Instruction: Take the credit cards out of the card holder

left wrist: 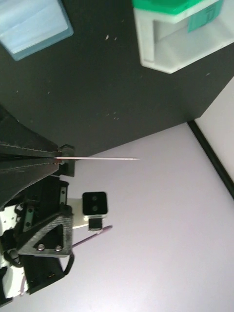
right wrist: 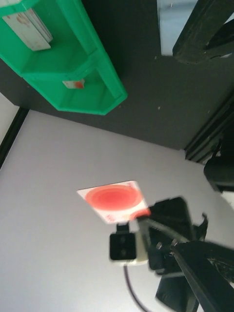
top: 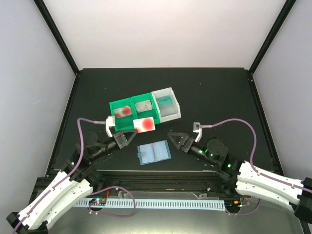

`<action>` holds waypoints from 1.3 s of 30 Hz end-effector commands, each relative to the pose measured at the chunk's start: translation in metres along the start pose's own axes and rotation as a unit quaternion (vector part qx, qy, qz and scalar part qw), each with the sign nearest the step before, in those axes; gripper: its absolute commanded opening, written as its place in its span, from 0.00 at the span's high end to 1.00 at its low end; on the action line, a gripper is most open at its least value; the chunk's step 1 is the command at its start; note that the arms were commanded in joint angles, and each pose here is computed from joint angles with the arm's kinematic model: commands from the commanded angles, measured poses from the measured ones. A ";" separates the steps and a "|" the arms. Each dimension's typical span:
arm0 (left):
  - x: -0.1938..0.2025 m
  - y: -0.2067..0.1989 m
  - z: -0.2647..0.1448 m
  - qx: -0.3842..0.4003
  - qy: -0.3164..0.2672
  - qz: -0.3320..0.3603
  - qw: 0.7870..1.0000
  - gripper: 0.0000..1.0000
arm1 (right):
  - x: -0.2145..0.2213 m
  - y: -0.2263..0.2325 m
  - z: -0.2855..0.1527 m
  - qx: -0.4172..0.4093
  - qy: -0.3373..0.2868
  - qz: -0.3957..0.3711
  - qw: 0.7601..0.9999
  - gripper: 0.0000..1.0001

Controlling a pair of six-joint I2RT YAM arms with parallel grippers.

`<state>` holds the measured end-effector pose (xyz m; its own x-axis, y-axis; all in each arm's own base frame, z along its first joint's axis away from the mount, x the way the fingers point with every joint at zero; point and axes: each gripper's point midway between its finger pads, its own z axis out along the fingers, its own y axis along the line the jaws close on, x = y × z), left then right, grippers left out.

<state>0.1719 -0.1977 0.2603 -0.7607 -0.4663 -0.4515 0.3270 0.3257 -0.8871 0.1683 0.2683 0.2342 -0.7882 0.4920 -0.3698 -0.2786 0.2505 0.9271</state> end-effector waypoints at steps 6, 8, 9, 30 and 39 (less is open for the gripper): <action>-0.044 0.017 -0.024 -0.164 -0.061 0.096 0.980 0.98 | 0.004 -0.026 -0.028 0.055 0.011 -0.077 0.995 0.00; -0.056 0.018 -0.030 -0.190 -0.076 0.115 0.972 0.98 | 0.005 -0.031 -0.034 0.061 0.011 -0.079 0.995 0.00; -0.061 0.020 -0.033 -0.202 -0.082 0.122 0.968 0.98 | 0.005 -0.034 -0.036 0.063 0.009 -0.080 0.995 0.00; -0.130 0.104 -0.017 -0.324 -0.093 0.073 0.939 0.99 | -0.003 -0.029 -0.058 0.044 -0.014 -0.100 0.994 0.00; -0.156 0.152 0.007 -0.330 -0.060 0.036 0.941 0.98 | -0.007 -0.027 -0.060 0.047 -0.019 -0.109 0.993 0.00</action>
<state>0.3163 -0.0721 0.1696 -0.6786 -0.5338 -0.5045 -0.1843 0.7887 -0.5866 0.1461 0.2120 0.2085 -0.7172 0.4348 -0.5446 -0.3707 0.4238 0.8264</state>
